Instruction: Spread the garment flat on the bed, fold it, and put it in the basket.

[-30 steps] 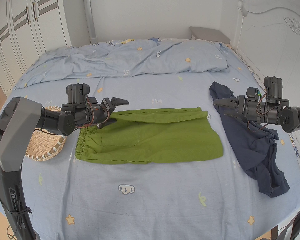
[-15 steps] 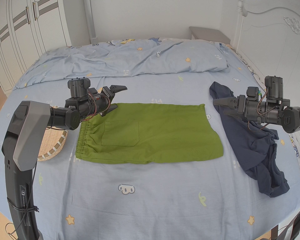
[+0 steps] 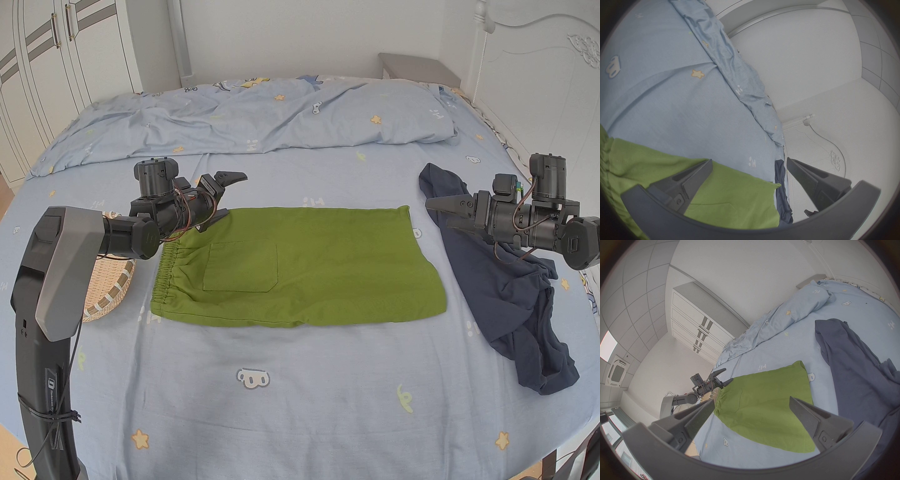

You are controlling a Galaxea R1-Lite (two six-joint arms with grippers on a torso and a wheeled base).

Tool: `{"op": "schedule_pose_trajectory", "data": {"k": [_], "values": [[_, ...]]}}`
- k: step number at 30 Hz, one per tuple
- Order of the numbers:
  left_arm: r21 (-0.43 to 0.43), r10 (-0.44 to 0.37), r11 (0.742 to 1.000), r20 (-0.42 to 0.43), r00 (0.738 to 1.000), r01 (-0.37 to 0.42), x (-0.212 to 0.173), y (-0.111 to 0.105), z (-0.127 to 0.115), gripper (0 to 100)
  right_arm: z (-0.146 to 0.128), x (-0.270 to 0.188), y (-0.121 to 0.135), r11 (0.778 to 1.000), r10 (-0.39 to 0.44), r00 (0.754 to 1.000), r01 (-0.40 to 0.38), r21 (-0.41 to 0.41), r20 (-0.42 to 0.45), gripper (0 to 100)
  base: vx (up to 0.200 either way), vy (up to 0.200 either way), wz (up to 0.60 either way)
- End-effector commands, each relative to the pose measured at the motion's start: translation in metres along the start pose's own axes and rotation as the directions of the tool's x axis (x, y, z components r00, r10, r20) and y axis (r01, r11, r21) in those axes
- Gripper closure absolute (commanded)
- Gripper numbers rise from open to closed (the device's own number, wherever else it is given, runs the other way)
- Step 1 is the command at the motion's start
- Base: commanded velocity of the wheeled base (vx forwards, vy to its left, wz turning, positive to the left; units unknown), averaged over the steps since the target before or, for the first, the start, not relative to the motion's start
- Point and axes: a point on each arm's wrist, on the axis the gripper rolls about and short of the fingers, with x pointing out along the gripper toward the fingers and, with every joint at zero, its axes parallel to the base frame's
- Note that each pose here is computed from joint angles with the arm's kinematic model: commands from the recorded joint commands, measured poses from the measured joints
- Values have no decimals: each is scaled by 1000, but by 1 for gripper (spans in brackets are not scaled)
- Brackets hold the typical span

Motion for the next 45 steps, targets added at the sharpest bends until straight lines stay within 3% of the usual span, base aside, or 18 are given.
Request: {"op": "schedule_pose_trajectory", "data": {"k": [1,6,10,13,14,15,17,18,20,22,24,36,40,45], "values": [[5,-12,1000,17,1000,12,-40,-38,9,0,-2,1,-1,1000,0,1000,0,3,-2,0,0,0,0],[-11,27,1000,3,1000,-27,-100,-56,-2,0,-1,-1,1,1000,4,1000,-4,2,1,0,0,0,0],[-17,53,998,40,998,-53,-144,-50,-8,0,-3,-1,1,1000,5,1000,-5,2,-2,0,0,0,0],[-41,85,996,35,996,-83,-177,-24,-14,0,-5,0,4,1000,12,1000,-12,2,-11,0,0,0,0],[-41,85,996,35,996,-83,-177,-24,-14,0,-5,0,4,1000,12,1000,-12,2,-11,0,0,0,0],[-60,94,994,2,996,-94,-193,-7,-21,0,-6,1,5,1000,15,1000,-15,0,-15,0,0,0,0],[-55,95,994,-14,995,-96,-200,4,-24,0,-6,0,6,1000,16,1000,-16,-2,-13,0,0,0,0],[-14,84,996,-18,996,-85,-207,16,-22,0,-6,-1,6,1000,16,1000,-16,-3,-13,0,0,0,0],[11,94,996,-13,995,-94,-208,24,-20,0,-6,-1,7,1000,17,1000,-17,-3,-13,0,0,0,0],[53,137,989,-39,990,-135,-199,50,-25,0,-7,0,8,1000,19,1000,-19,-3,-16,0,0,0,0],[80,151,986,-49,987,-147,-196,57,-28,0,-7,0,8,1000,21,1000,-21,-5,-17,0,0,0,0],[102,160,983,-71,985,-152,-178,73,-34,0,-11,4,10,1000,28,999,-28,-4,-33,0,0,0,0],[113,152,983,-60,987,-144,-170,85,-37,0,-12,5,9,1000,25,999,-25,-2,-36,0,0,0,0],[137,176,976,-35,984,-170,-162,84,-41,0,-13,6,9,1000,25,999,-25,0,-39,0,0,0,0]]}}
